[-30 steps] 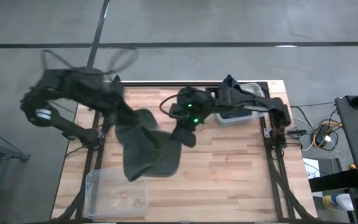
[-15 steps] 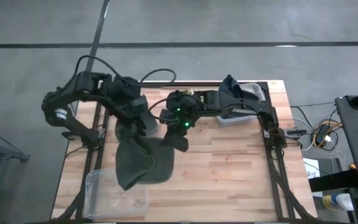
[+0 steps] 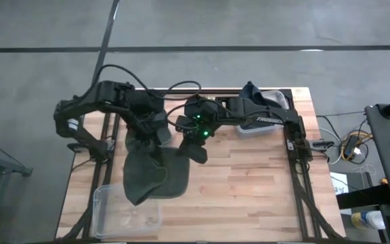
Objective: Pick & Place hat
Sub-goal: Put the bottom black cap into the bottom transparent bin, then put the black cap into the bottom transparent bin
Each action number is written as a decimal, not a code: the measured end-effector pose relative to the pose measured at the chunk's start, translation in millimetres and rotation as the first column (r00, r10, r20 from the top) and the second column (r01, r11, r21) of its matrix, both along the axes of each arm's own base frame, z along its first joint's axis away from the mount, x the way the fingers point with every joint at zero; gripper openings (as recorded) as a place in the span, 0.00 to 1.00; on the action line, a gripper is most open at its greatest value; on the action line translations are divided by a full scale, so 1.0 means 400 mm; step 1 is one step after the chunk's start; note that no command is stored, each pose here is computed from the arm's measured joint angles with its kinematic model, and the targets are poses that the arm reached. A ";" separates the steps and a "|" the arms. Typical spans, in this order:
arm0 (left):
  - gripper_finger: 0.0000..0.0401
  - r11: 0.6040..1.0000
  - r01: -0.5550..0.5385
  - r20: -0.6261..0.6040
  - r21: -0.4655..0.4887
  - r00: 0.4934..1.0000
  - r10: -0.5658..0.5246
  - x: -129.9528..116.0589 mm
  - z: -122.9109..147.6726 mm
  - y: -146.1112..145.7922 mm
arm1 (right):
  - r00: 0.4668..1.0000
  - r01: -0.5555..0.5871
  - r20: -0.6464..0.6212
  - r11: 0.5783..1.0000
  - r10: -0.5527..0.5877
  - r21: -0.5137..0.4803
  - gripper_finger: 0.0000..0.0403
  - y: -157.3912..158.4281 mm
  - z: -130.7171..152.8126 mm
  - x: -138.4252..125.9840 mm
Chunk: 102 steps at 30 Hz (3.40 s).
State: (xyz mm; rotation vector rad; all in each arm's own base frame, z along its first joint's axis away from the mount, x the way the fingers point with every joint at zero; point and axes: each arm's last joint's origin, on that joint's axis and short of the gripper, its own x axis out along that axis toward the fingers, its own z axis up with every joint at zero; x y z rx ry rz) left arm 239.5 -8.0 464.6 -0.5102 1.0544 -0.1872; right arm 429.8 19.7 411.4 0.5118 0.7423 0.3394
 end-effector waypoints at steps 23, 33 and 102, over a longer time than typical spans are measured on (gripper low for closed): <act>0.01 0.985 0.015 -0.012 -0.174 1.000 -0.017 -0.049 0.025 -0.009 | 1.000 -0.012 0.008 1.000 0.012 -0.006 0.20 0.001 0.002 -0.001; 0.01 0.959 -0.049 -0.102 -0.280 0.995 0.021 -0.095 0.014 -0.028 | 0.994 -0.028 -0.104 0.998 0.022 -0.051 0.53 -0.021 -0.014 -0.032; 0.42 0.897 -0.225 -0.591 -0.382 0.805 -0.050 -0.077 -0.373 -0.117 | 0.999 -0.006 -0.052 0.982 -0.004 -0.186 0.57 -0.136 0.039 -0.106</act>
